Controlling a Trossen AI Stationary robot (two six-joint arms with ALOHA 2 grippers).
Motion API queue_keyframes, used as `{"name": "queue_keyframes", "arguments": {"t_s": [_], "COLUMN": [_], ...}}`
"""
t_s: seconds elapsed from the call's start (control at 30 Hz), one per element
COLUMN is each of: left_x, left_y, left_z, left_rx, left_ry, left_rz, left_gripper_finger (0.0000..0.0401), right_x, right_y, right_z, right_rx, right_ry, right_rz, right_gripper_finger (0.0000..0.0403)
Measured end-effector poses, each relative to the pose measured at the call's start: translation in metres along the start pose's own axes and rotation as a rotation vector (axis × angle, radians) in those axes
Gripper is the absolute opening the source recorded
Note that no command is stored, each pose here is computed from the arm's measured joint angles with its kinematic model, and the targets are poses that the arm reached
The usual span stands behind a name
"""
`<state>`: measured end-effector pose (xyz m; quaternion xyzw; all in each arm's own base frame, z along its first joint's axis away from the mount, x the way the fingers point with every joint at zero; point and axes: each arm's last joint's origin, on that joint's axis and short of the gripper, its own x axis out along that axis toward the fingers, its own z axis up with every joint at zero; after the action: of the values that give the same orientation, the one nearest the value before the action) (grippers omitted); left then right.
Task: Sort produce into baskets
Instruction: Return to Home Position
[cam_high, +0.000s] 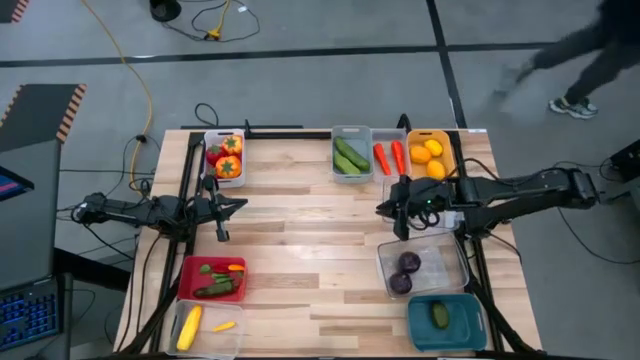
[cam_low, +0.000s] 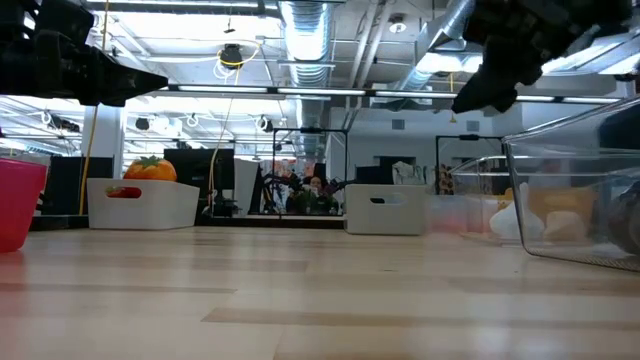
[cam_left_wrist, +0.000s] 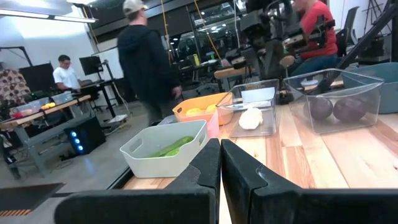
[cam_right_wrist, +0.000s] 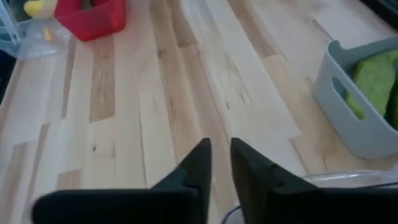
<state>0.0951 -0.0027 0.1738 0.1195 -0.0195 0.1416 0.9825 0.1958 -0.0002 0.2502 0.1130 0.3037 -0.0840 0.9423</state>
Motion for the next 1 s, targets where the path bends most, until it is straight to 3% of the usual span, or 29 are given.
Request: {"name": "queue_keyframes", "arguments": {"t_s": [0.23,0.33,0.6,1.0], "left_x": [0.0,0.0,0.0,0.0], "left_y": [0.0,0.0,0.0,0.0], "left_z": [0.0,0.0,0.0,0.0], "left_rx": [0.0,0.0,0.0,0.0], "left_ry": [0.0,0.0,0.0,0.0], "left_rz": [0.0,0.0,0.0,0.0], "left_gripper_finger": [0.0,0.0,0.0,0.0], "right_x": [0.002,0.002,-0.002,-0.01], "right_y": [-0.016,-0.025,-0.039,-0.045], "right_z": [-0.017,-0.025,-0.043,-0.075], "right_rx": [-0.028,-0.012,0.013,-0.021], "right_ry": [-0.118,-0.144,-0.223,-0.5], "right_rz": [0.051,0.049,0.182,0.221], "right_gripper_finger": [0.0019,0.0017,0.0053,0.003]}}
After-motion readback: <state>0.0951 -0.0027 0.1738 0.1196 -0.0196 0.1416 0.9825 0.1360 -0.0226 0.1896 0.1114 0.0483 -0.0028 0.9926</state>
